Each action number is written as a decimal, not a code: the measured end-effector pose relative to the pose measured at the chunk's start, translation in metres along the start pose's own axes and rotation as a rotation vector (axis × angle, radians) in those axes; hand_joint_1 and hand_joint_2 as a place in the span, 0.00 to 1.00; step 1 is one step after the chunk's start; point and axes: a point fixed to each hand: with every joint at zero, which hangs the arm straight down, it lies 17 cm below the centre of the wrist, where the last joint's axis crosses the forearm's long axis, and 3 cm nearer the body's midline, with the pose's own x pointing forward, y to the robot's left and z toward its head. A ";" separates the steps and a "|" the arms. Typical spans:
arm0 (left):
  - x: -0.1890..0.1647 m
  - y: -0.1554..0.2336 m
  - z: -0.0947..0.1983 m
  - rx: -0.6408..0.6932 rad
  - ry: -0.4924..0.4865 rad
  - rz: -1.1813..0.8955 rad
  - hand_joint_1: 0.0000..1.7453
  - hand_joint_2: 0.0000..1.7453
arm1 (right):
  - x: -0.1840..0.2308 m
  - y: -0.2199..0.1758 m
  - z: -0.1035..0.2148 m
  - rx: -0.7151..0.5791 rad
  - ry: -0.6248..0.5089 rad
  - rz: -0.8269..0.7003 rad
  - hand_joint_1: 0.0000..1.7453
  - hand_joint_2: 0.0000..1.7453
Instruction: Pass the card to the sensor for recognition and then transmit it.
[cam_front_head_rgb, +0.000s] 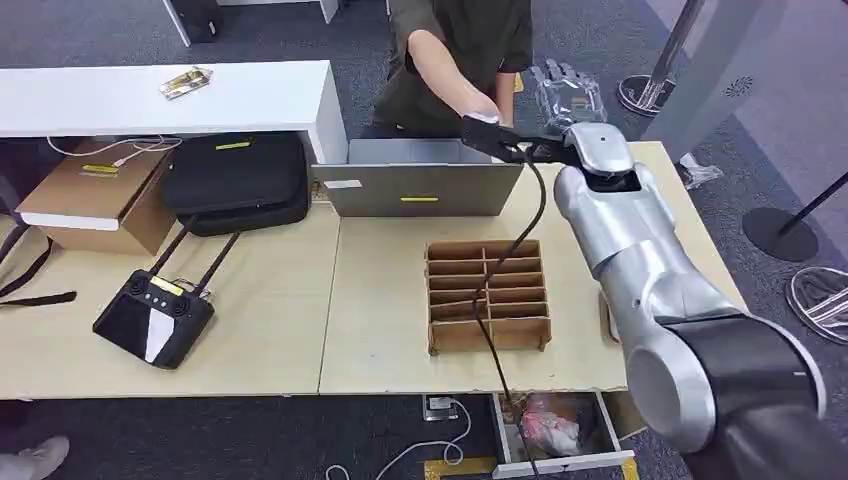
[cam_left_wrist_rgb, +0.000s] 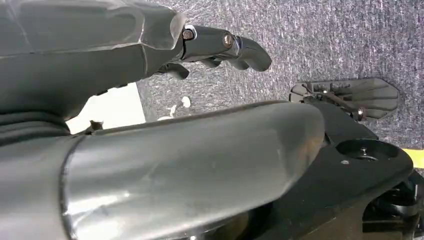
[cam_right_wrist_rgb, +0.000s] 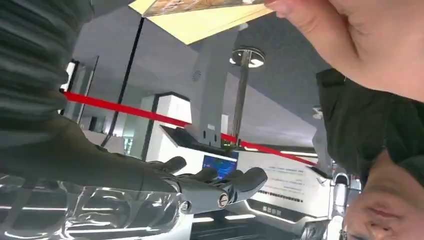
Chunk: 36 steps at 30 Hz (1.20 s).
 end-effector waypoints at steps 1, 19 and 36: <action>0.000 0.000 0.000 0.000 -0.002 0.002 0.00 0.00 | 0.002 0.000 0.000 0.001 -0.006 0.001 0.00 1.00; -0.002 0.003 -0.001 0.008 -0.015 0.019 0.00 0.00 | 0.005 -0.002 0.000 -0.026 0.000 0.004 1.00 1.00; -0.001 0.004 -0.001 0.011 -0.017 0.021 0.00 0.00 | 0.007 -0.003 0.001 -0.041 -0.007 0.003 1.00 1.00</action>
